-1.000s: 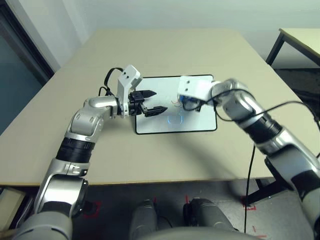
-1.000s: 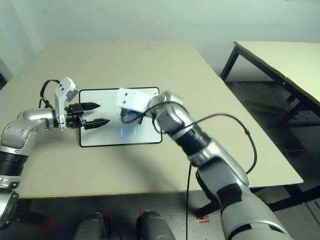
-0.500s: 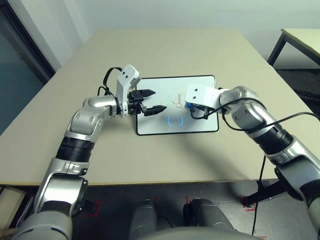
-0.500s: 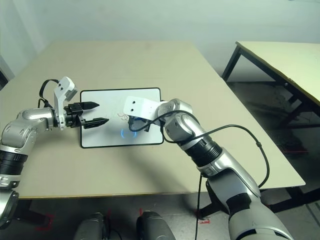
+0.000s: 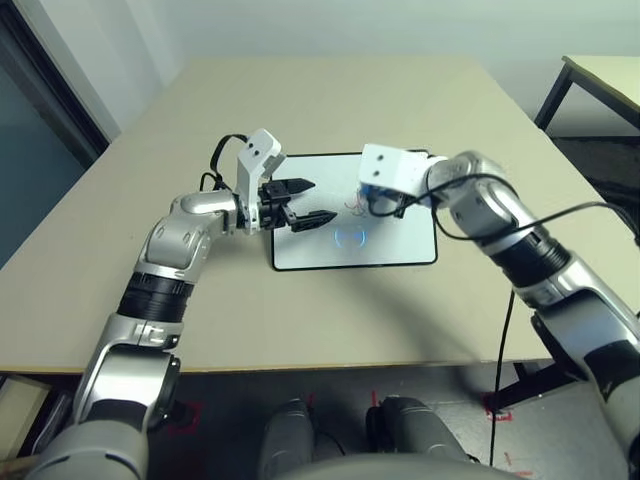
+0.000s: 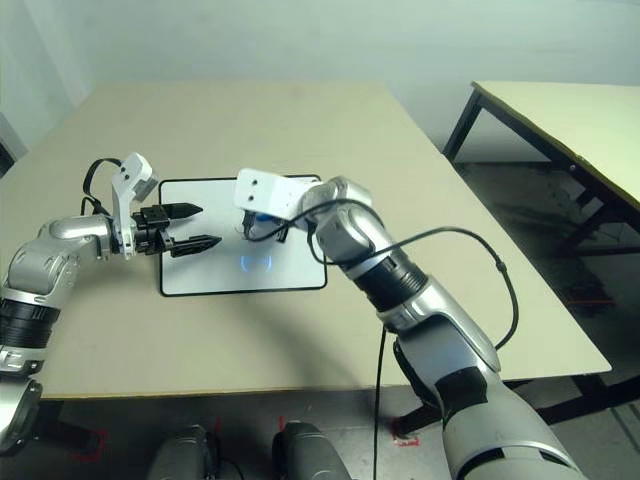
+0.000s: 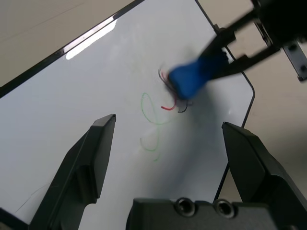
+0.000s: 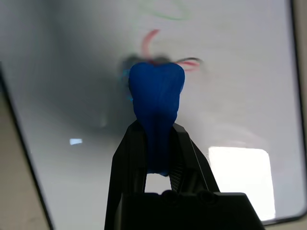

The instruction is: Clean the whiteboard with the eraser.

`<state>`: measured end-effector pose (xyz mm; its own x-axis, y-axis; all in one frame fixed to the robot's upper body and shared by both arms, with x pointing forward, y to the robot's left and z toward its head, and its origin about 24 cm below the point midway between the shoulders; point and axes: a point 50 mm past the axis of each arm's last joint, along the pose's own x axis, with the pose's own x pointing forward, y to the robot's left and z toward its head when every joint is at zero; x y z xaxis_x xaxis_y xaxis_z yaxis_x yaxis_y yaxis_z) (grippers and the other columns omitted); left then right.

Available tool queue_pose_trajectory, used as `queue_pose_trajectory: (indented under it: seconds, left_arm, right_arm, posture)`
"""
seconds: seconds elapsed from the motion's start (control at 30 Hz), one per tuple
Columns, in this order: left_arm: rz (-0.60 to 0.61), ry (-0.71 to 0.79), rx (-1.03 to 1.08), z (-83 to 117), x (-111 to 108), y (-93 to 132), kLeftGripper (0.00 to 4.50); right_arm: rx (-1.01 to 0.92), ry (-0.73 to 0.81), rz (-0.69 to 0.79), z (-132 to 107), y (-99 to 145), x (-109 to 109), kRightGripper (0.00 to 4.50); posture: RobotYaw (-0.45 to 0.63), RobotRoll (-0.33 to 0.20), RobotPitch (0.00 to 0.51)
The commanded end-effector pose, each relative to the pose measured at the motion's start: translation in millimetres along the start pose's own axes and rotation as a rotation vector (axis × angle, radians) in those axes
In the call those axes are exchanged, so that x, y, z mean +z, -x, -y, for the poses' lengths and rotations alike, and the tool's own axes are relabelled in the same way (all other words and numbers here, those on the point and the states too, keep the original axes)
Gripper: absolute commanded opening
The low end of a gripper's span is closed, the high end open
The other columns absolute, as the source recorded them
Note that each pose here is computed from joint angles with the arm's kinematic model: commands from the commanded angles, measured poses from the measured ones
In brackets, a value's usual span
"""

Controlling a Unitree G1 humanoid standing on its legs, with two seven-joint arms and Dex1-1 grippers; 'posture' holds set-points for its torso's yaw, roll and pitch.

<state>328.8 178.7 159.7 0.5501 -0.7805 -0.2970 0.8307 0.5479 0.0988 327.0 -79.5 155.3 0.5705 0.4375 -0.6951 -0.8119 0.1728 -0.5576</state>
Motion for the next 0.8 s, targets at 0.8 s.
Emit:
queue_pose_trajectory:
  seconds: [0.8]
  left_arm:
    - [-0.041, -0.011, 0.032, 2, 2, 16, 4.50]
  right_arm:
    - [0.073, 0.063, -0.055, -15, -4, -5, 0.60]
  posture:
    - [-0.07, 0.000, 0.040]
